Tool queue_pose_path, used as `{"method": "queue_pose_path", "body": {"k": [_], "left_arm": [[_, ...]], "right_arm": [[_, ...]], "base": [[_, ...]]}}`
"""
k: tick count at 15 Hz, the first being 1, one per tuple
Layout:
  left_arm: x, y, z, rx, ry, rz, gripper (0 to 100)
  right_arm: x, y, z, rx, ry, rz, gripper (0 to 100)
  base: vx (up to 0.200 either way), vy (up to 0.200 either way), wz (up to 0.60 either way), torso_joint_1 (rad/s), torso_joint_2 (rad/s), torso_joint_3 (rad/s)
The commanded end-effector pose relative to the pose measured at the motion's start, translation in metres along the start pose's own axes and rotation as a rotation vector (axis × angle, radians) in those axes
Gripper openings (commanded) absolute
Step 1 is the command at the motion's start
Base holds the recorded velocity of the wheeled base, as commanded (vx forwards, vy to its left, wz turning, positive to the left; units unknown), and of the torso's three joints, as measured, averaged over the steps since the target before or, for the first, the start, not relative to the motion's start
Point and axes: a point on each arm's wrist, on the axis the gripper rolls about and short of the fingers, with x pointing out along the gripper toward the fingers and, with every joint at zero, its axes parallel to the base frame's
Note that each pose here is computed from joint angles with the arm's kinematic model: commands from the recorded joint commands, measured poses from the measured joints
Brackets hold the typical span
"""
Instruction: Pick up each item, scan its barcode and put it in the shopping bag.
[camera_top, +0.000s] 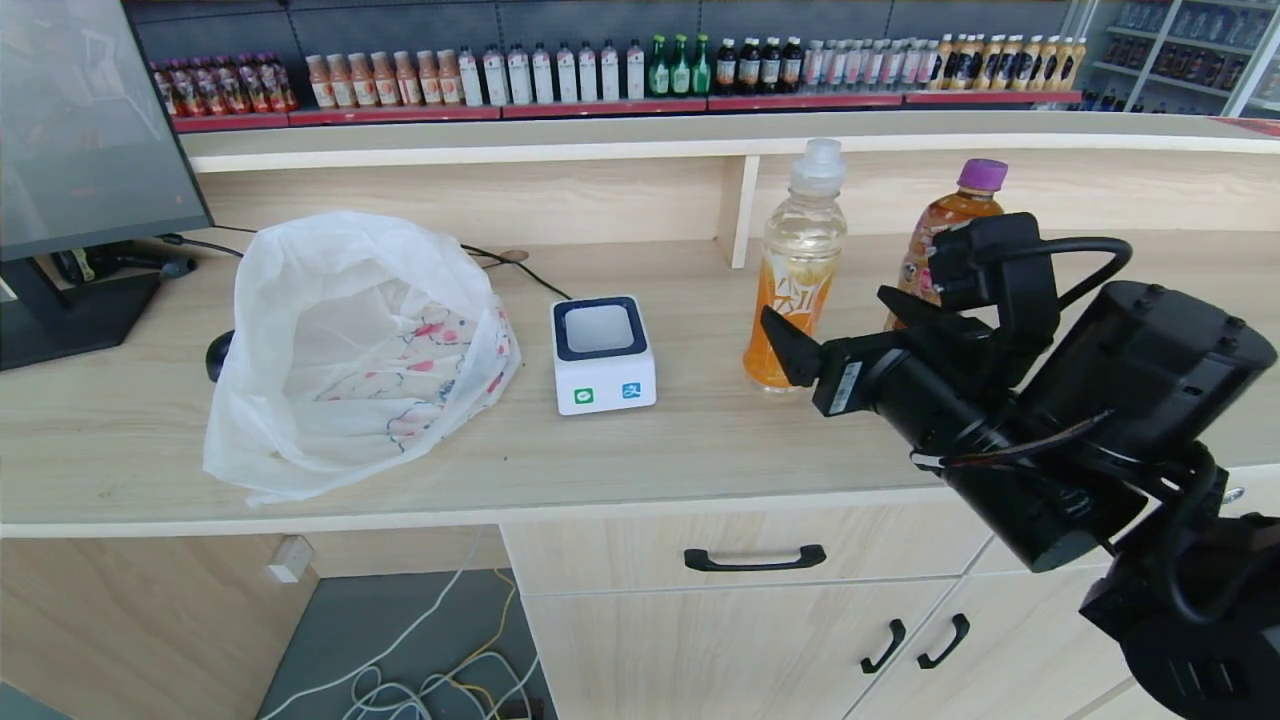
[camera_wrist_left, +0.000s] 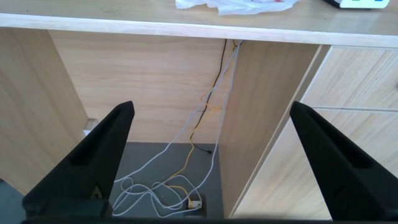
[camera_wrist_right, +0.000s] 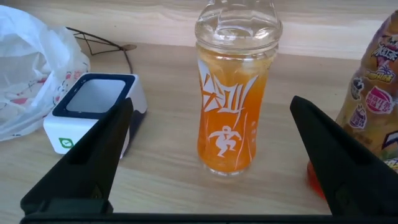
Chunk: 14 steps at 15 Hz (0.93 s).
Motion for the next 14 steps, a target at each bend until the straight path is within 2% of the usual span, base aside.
{"method": "queue_pose_path", "body": {"k": [1, 14], "left_arm": [[0.000, 0.000, 0.000, 0.000, -0.001, 0.001, 100], [0.000, 0.000, 0.000, 0.000, -0.001, 0.001, 100]], "right_arm": [[0.012, 0.002, -0.007, -0.006, 0.007, -0.005, 100], [0.053, -0.008, -0.020, -0.020, -0.009, -0.072, 100]], "base": [[0.000, 0.000, 0.00, 0.000, 0.00, 0.000], [0.000, 0.000, 0.00, 0.000, 0.00, 0.000]]}}
